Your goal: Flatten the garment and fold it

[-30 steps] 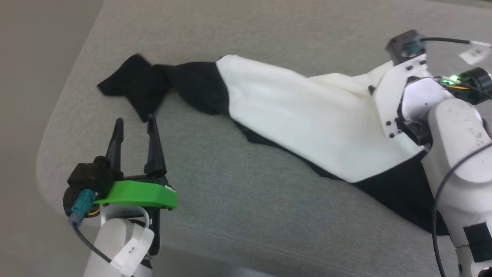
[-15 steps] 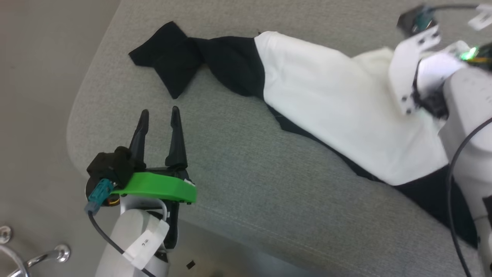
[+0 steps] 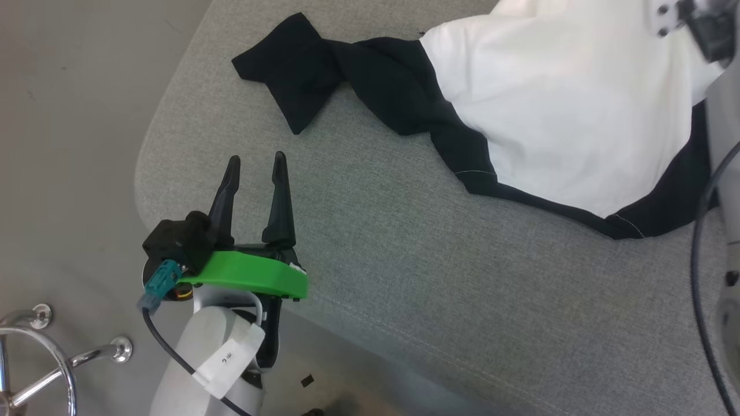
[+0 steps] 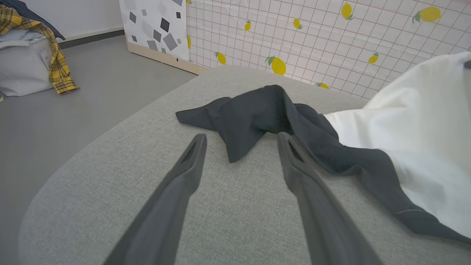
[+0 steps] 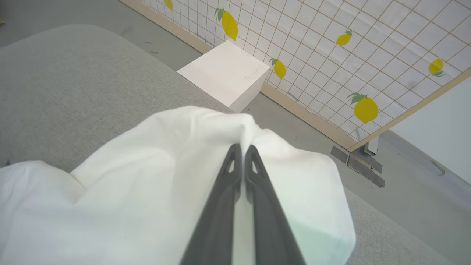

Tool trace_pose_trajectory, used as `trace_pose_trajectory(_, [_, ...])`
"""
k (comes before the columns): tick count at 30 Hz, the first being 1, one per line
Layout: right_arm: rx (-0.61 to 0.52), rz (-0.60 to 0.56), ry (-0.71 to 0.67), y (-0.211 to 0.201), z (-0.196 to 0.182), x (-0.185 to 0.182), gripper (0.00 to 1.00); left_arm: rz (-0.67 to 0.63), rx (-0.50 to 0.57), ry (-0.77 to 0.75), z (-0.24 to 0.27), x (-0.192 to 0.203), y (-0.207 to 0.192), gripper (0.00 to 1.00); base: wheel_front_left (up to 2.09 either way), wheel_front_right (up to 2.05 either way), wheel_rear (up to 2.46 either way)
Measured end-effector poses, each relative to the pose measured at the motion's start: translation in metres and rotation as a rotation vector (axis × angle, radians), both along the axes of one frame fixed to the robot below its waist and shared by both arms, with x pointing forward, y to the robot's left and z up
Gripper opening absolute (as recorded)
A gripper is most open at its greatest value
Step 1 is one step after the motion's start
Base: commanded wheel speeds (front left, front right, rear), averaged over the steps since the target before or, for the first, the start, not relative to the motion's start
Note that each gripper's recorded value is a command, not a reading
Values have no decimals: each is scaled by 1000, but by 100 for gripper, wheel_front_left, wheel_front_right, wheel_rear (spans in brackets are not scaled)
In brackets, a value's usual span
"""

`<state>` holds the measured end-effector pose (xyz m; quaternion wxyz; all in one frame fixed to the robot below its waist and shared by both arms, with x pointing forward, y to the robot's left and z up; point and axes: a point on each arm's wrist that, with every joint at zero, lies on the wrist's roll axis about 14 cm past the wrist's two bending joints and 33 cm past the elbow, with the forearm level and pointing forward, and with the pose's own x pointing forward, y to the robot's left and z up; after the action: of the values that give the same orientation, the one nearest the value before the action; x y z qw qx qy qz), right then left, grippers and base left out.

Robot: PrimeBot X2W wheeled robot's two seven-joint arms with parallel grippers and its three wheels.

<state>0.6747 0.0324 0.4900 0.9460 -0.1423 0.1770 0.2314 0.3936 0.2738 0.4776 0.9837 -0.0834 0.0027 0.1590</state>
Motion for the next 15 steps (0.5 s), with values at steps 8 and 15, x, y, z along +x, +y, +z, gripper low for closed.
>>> trace_pose_trajectory(8, [268, -4, -53, 11, 22, -24, 100, 9, -3, -23, 8, -8, 2, 100, 0, 0, 0])
trace_pose_trajectory(15, [364, -23, -64, -19, 5, -82, 100, -8, 0, -45, 15, -18, -4, 100, 0, 0, 0])
